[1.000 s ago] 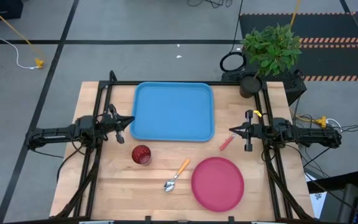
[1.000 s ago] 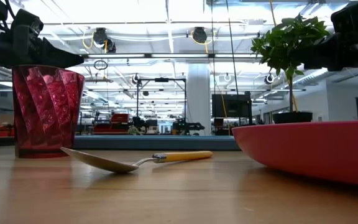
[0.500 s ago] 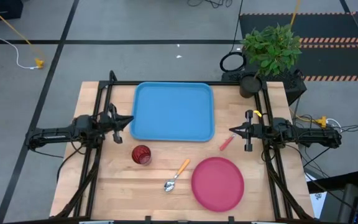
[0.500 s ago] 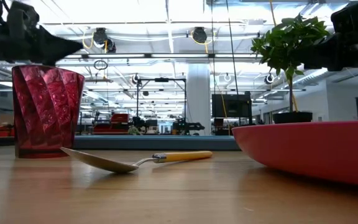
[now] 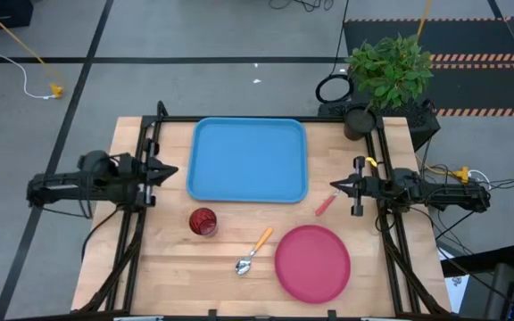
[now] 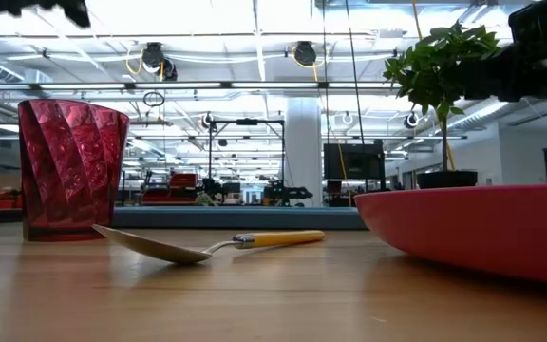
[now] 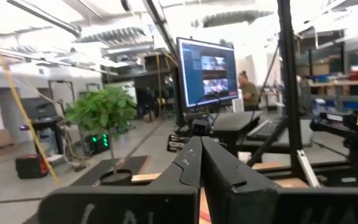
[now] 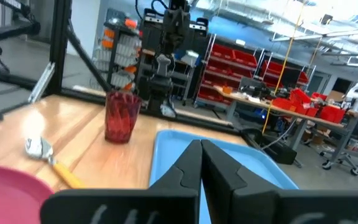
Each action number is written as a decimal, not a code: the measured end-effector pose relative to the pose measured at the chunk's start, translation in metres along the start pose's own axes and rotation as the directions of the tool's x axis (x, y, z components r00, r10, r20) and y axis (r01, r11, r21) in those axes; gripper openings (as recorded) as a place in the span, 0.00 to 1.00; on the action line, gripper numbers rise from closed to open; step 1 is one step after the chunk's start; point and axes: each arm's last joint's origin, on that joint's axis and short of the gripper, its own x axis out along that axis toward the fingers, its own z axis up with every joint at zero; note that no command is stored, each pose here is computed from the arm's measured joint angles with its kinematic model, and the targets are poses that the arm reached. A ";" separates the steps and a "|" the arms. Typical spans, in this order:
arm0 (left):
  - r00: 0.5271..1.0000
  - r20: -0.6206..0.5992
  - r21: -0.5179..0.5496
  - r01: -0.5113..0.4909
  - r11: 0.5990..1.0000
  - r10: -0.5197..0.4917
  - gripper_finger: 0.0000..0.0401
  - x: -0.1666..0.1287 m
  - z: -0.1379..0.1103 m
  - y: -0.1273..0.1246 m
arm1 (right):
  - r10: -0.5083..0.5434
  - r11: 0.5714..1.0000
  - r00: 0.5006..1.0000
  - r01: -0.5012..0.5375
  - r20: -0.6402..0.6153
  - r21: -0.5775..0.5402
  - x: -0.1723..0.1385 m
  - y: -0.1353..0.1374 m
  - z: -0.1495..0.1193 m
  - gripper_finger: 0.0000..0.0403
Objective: Pick and place plate/cup/fork/spoon on tray
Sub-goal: Put the red cup on the blue tray
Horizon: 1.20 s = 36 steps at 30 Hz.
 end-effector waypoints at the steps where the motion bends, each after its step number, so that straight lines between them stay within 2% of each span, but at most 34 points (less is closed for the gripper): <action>1: 1.000 -0.015 -0.002 0.009 1.000 -0.009 0.01 0.004 0.009 0.001 | -0.003 1.000 1.000 0.003 0.010 0.005 0.000 0.000 0.001 0.00; 4: 0.997 -0.070 -0.023 0.034 0.999 -0.035 0.01 0.019 0.034 0.003 | -0.010 0.998 0.999 0.007 0.039 0.057 0.000 -0.001 0.004 0.00; 6: 0.991 -0.118 -0.040 0.052 0.998 -0.057 0.01 0.030 0.048 0.003 | -0.017 0.990 0.998 0.008 0.068 0.141 0.000 -0.002 0.007 0.00; 9: 0.980 -0.182 -0.066 0.075 0.995 -0.086 0.01 0.047 0.064 0.003 | -0.038 0.953 0.989 -0.009 0.146 0.304 -0.001 -0.004 0.014 0.00; 11: 0.968 -0.224 -0.077 0.096 0.992 -0.111 0.01 0.057 0.071 0.002 | -0.045 0.928 0.983 -0.026 0.179 0.373 -0.002 -0.005 0.018 0.00; 14: 0.954 -0.263 -0.094 0.124 0.988 -0.145 0.03 0.073 0.075 -0.003 | -0.038 0.906 0.983 -0.042 0.180 0.421 -0.002 -0.006 0.023 0.00; 19: 0.927 -0.320 -0.108 0.170 0.979 -0.196 0.03 0.096 0.069 -0.014 | -0.012 0.900 0.960 -0.111 0.280 0.421 -0.008 -0.016 0.067 0.00; 26: 0.876 -0.397 -0.144 0.237 0.961 -0.276 0.02 0.116 0.051 -0.035 | 0.018 0.907 0.984 -0.089 0.175 0.411 0.006 -0.029 0.123 0.00; 32: 0.835 -0.471 -0.153 0.239 0.959 -0.284 0.05 0.127 0.035 -0.052 | 0.068 0.908 0.997 -0.052 -0.024 0.415 0.042 -0.039 0.162 0.00; 36: 0.809 -0.524 -0.146 0.223 0.964 -0.266 0.03 0.131 0.025 -0.062 | 0.112 0.911 0.973 -0.020 -0.201 0.412 0.073 -0.039 0.168 0.00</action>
